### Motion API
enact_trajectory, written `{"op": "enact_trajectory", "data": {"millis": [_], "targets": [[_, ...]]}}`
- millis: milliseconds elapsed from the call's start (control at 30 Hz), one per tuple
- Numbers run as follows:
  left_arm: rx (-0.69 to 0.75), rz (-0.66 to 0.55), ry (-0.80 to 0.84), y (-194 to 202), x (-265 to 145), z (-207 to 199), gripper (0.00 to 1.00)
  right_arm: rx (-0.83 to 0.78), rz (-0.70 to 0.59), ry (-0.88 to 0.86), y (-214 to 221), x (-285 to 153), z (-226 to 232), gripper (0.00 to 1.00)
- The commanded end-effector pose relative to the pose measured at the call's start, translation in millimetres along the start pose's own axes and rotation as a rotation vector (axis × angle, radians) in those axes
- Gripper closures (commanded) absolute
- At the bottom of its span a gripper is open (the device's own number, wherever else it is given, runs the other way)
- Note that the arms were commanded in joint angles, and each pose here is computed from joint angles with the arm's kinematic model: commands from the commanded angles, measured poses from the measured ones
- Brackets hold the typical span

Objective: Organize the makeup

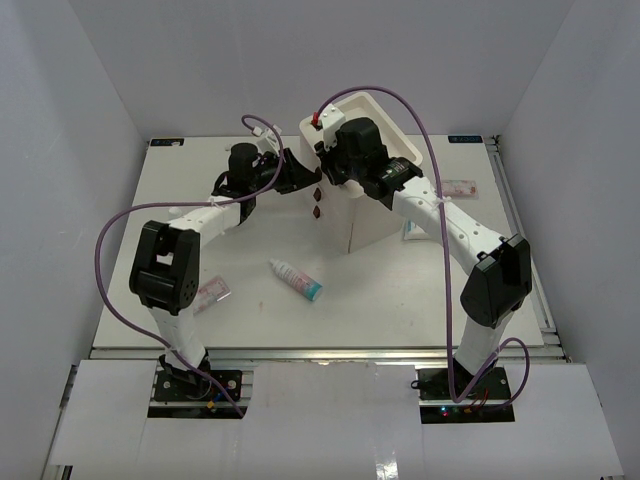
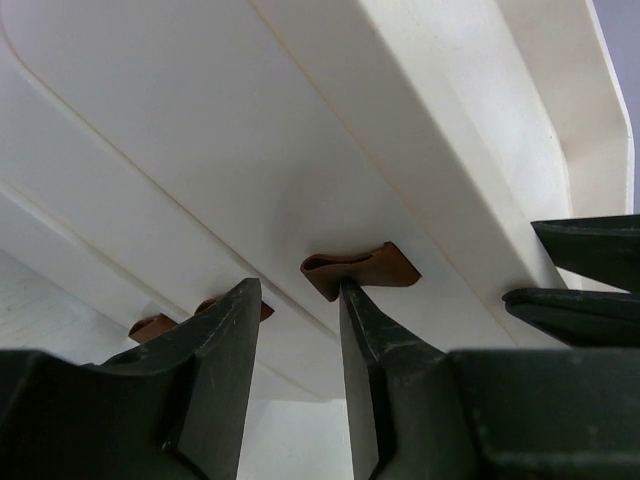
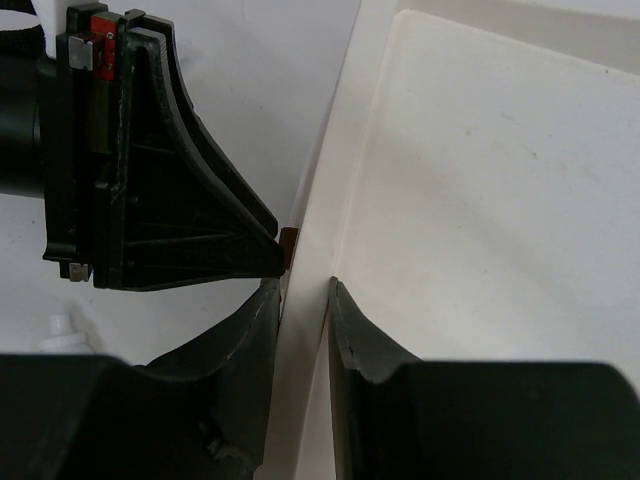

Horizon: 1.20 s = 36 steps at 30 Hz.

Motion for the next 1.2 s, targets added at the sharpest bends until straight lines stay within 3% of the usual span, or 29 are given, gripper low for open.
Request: {"op": "enact_trajectory", "data": {"millis": [0,300,467,633,833,1100,1167], "targets": [[0.107,-0.089,-0.022,-9.9,-14.9,-19.0,0.45,-0.024,-0.085,-0.138,-22.9,-16.3,19.8,0.84],[0.305,-0.057,-0.038,8.8,-39.7,-11.0,0.21,-0.040,-0.087,-0.142,-21.1,-19.4,15.4,0.78],[0.459,0.019,0.034,24.6,-32.3,8.6,0.17,-0.041,-0.086,-0.164,-21.0,-17.5,17.3,0.77],[0.609,0.003,0.110,34.0,-22.9,25.0,0.17,-0.045,-0.086,-0.186,-22.1,-16.0,18.9,0.76],[0.641,0.022,0.118,29.9,-3.3,39.0,0.23,-0.046,-0.085,-0.199,-22.4,-16.2,19.9,0.76],[0.607,-0.006,0.116,21.2,12.7,38.2,0.47,-0.038,-0.083,-0.200,-20.8,-17.4,18.1,0.76],[0.602,-0.015,0.105,18.3,14.1,35.7,0.48,-0.037,-0.083,-0.203,-20.3,-18.1,18.5,0.76]]}}
Point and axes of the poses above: each gripper's point midway between its finger pads, its own x axis out along the fingers, its own z axis along the line the jaws close on, y = z × x, the point moved 9 cm from there along -x, back along the fingers, and after that the axes turned 3 degrees about -x, right-handed, at the moved point
